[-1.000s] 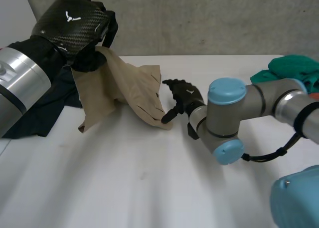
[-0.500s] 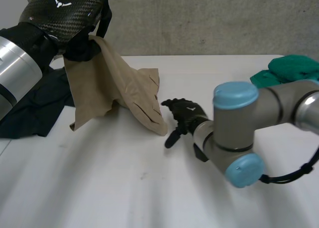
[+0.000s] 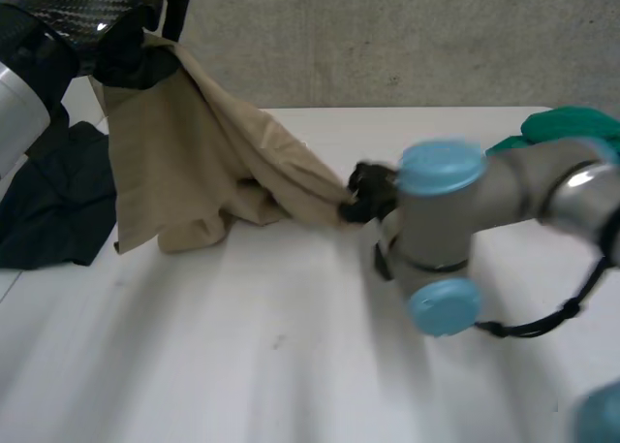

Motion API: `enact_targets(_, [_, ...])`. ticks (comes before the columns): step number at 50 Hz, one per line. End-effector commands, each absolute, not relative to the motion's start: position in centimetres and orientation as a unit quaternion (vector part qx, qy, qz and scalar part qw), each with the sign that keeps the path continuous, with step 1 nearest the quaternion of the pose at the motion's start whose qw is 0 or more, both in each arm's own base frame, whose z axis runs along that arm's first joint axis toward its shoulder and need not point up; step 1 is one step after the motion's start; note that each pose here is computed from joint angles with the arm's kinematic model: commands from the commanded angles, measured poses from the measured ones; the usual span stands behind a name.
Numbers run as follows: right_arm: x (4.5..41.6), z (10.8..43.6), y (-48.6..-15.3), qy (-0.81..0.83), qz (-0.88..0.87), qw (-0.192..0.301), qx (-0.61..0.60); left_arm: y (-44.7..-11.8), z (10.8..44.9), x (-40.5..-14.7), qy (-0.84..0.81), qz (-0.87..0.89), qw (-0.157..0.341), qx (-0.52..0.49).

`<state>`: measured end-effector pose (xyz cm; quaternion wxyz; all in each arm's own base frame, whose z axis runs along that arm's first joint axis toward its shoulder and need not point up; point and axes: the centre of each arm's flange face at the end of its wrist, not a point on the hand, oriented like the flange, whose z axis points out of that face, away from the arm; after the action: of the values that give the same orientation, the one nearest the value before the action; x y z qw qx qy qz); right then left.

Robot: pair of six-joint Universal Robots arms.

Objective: Fold the laundry.

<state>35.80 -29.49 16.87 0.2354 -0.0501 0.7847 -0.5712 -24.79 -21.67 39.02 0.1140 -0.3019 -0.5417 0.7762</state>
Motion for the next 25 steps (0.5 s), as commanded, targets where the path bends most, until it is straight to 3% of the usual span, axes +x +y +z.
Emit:
enact_targets(1, [28.6,27.5,-30.5,0.679,-0.697,0.11,-0.204,-23.2,38.3,-22.6,-0.567,0.766,0.088,-0.289])
enact_targets(7, [23.9,35.1,-29.7,0.624,-0.74,0.022,-0.25,-24.6,37.1,-21.0,-0.6,0.74,0.087,-0.292])
enact_targets(11, [22.7,37.1,-28.6,0.643,-0.719,0.025,-0.264,-25.4,35.4,-21.0,-0.624,0.71,0.111,-0.306])
enact_targets(18, [24.9,32.3,-30.9,0.691,-0.646,0.06,-0.317,-28.6,30.8,-23.0,-0.661,0.656,0.152,-0.332])
enact_targets(25, [27.1,29.2,-34.6,0.691,-0.654,0.023,-0.307,-34.4,29.5,-24.9,-0.64,0.685,0.131,-0.322])
